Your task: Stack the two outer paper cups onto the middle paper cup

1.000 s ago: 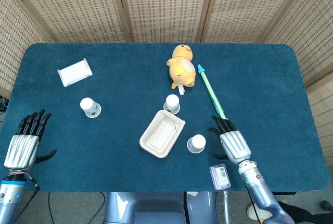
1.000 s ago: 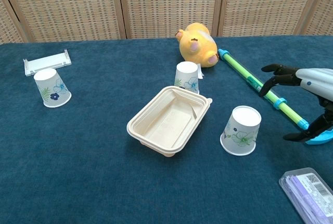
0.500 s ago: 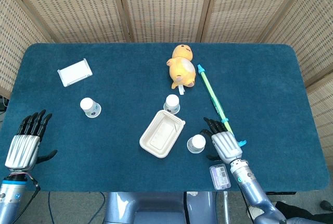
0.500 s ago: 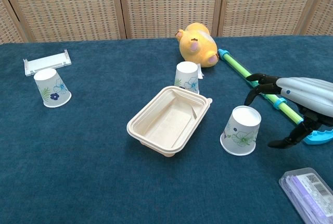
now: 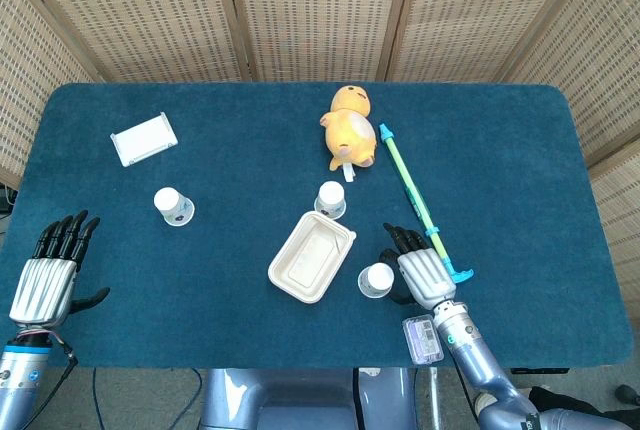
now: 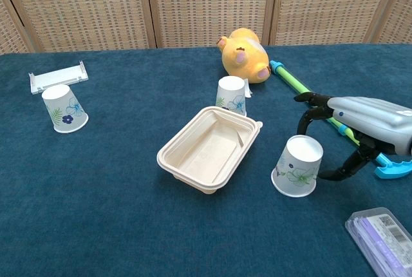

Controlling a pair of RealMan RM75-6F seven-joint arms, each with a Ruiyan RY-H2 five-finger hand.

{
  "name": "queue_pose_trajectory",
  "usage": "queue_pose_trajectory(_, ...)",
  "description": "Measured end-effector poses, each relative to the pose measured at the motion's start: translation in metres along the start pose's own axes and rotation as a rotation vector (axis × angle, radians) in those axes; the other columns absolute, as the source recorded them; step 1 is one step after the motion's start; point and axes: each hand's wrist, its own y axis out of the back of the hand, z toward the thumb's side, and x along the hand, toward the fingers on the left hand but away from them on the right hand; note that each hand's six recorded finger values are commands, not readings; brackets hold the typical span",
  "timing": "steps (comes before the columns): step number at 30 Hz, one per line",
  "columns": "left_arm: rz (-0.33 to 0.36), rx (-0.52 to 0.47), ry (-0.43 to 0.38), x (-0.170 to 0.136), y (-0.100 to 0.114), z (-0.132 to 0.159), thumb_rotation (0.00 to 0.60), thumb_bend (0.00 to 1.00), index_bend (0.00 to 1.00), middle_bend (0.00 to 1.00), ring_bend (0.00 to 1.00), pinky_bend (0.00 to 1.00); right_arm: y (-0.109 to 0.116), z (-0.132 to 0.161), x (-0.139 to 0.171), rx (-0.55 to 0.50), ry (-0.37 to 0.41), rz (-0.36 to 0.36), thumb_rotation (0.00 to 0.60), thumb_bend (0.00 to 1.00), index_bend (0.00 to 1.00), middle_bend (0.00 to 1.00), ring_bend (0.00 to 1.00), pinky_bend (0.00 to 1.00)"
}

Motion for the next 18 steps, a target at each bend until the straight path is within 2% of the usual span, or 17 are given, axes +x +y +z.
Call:
queue_pose_trajectory(12,-0.009,-0.004,0.001,0.002,-0.002,-0.001,0.600,0.00,0.00,0.00,0.00,0.06,0.007,0.005,-0.005,0.009,0.001,-0.015,0.600,0.35,0.53,0.06,0.00,0.15)
queue_pose_trajectory(18,-0.008,-0.007,0.000,0.001,-0.001,-0.001,0.600,0.00,0.00,0.00,0.00,0.06,0.011,0.004,-0.002,0.013,-0.002,-0.019,0.600,0.35,0.55,0.06,0.00,0.15)
